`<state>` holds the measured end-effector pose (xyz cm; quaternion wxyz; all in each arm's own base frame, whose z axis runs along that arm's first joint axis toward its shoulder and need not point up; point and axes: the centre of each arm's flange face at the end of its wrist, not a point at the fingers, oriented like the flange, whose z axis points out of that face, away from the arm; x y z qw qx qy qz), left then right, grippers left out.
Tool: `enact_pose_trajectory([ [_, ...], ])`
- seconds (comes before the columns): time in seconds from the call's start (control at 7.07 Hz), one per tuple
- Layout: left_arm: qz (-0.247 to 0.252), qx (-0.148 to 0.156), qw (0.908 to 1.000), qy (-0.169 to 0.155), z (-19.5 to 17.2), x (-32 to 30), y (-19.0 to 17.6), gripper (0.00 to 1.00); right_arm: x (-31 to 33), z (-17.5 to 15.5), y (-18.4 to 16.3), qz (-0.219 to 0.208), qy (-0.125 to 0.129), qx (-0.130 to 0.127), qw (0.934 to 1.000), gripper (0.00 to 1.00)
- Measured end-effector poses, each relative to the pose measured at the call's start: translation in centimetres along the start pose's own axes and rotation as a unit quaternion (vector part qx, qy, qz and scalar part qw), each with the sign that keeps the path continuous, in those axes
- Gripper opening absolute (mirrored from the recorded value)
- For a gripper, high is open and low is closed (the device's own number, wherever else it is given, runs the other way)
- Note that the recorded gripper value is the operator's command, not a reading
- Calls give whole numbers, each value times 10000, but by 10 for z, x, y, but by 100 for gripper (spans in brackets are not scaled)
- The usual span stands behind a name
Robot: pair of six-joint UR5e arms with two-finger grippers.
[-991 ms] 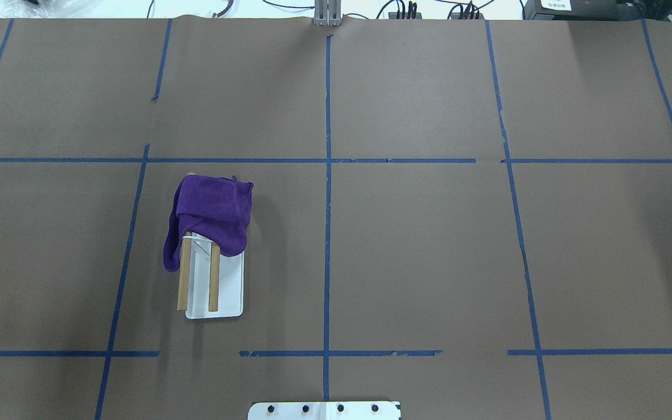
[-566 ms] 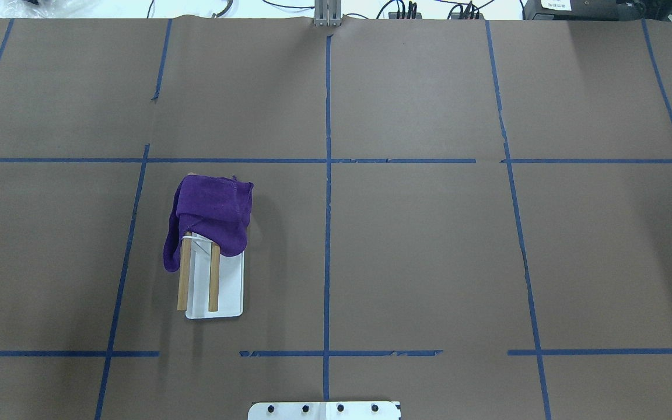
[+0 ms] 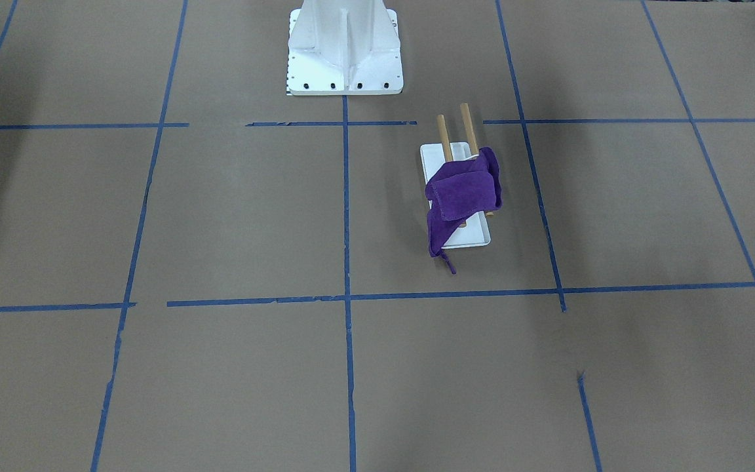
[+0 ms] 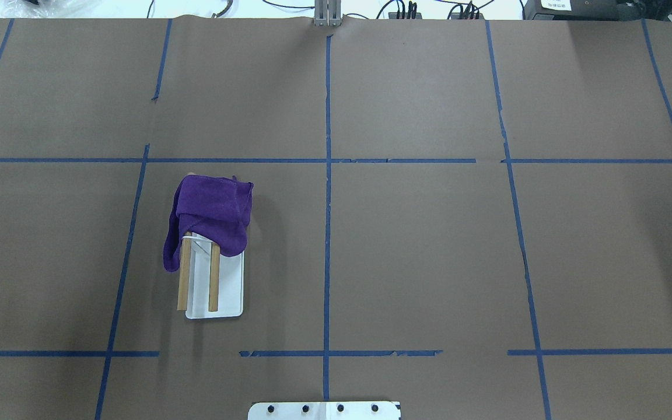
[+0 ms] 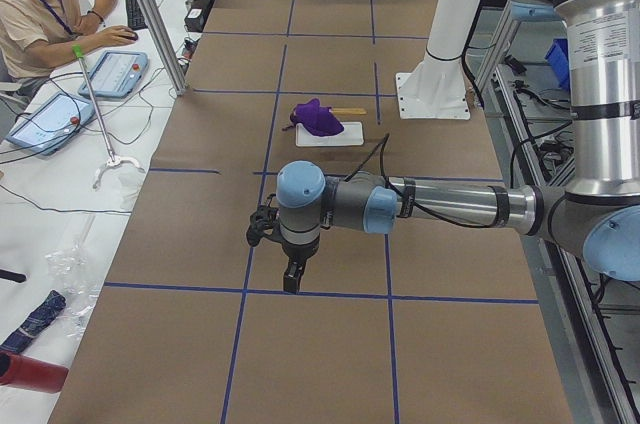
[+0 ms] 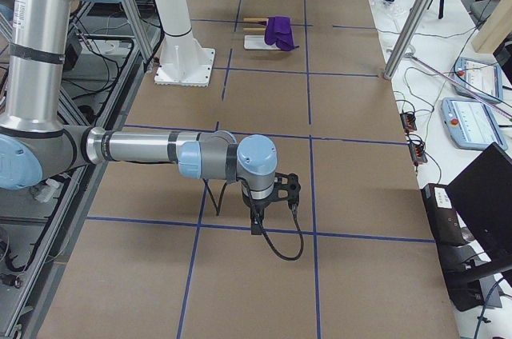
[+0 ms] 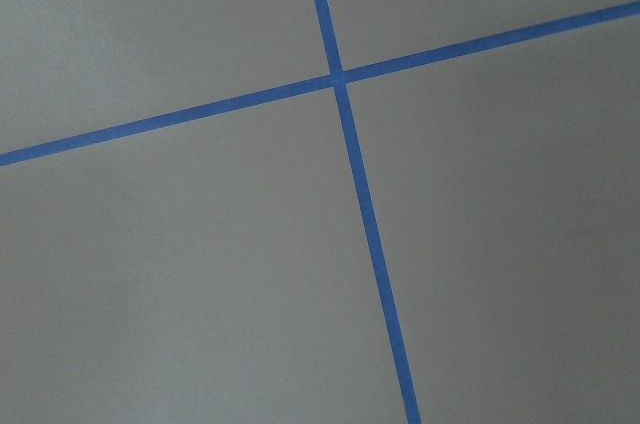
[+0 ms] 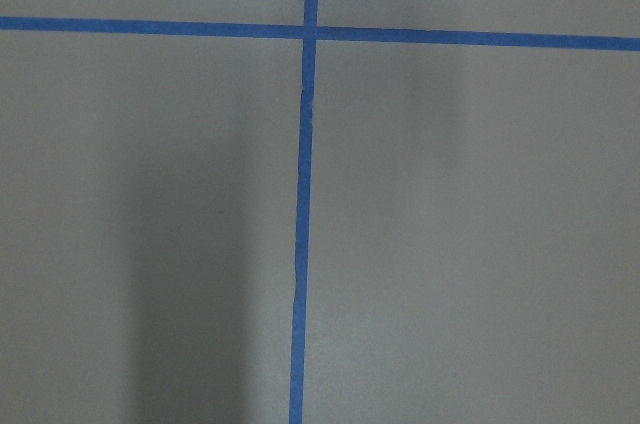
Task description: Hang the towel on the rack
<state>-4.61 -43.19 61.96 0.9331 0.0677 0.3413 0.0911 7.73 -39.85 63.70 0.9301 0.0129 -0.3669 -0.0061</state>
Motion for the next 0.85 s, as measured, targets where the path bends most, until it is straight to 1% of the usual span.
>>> enact_pose_trajectory([
  [0.85, -36, -31, 10000, -6, 3, -3, 2, 100, -2, -2, -1, -46, 36, 24, 10000, 100],
])
